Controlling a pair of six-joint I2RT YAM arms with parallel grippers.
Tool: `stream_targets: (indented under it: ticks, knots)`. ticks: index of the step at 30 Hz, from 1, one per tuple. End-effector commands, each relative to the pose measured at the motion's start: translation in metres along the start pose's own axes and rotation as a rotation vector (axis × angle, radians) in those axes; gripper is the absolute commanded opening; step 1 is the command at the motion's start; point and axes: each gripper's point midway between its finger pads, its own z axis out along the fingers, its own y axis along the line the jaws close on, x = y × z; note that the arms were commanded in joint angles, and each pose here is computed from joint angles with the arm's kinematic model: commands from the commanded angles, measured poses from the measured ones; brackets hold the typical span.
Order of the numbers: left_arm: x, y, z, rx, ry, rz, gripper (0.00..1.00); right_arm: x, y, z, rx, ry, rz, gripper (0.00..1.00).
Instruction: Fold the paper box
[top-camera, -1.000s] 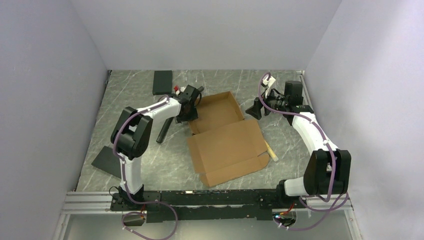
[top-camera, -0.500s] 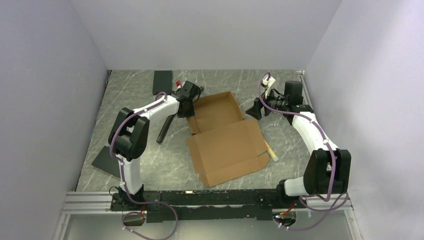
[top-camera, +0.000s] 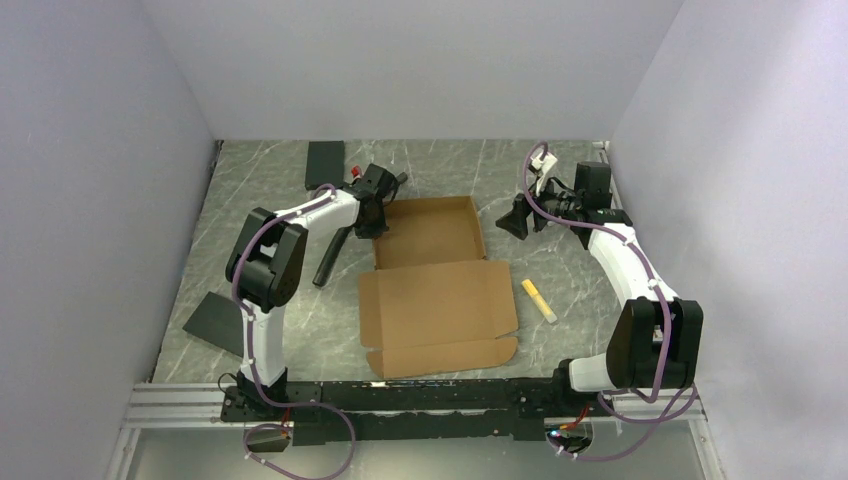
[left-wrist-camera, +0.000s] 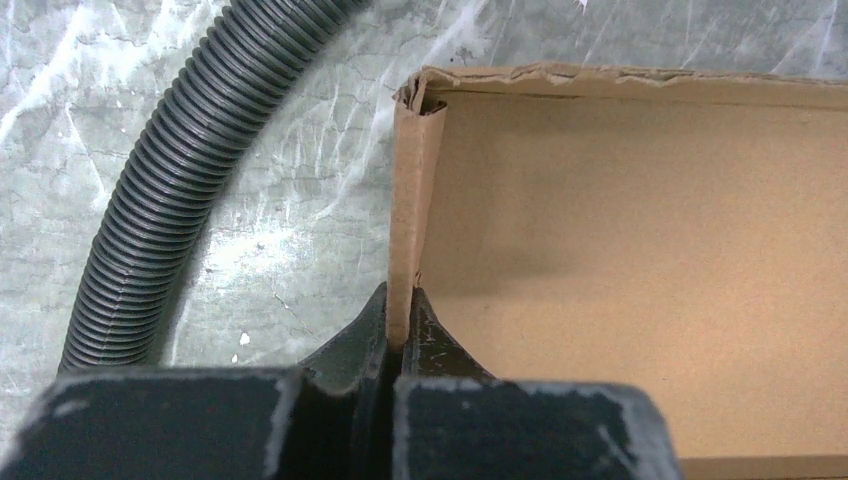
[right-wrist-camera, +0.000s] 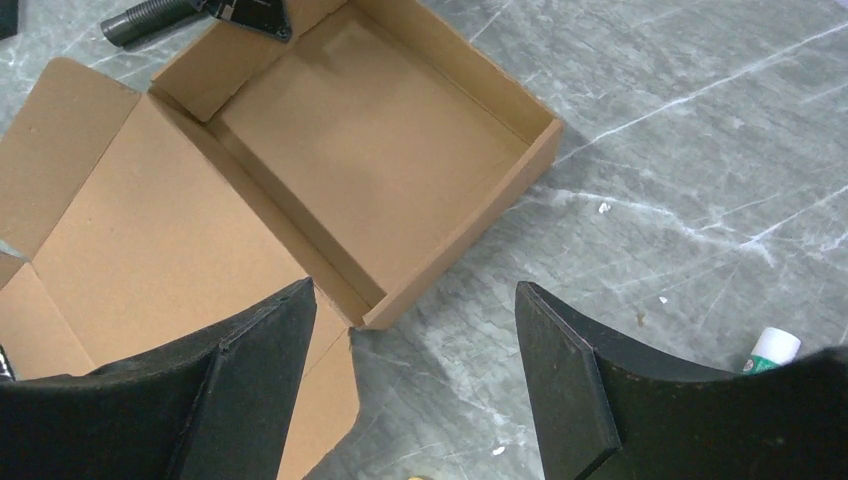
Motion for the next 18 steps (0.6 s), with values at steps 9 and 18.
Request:
stream_targets:
  ticks: [9,18]
  knots:
    - [-0.028,-0.007,-0.039,0.068,-0.083,-0.021,0.39,-0.020,-0.001,-0.003,-0.025,-0.040,-0.060,0.76]
    - [-0.045,-0.007,-0.064,0.082,-0.129,0.032,0.43,-0.016,-0.001,-0.003,-0.026,-0.016,-0.065,0.76]
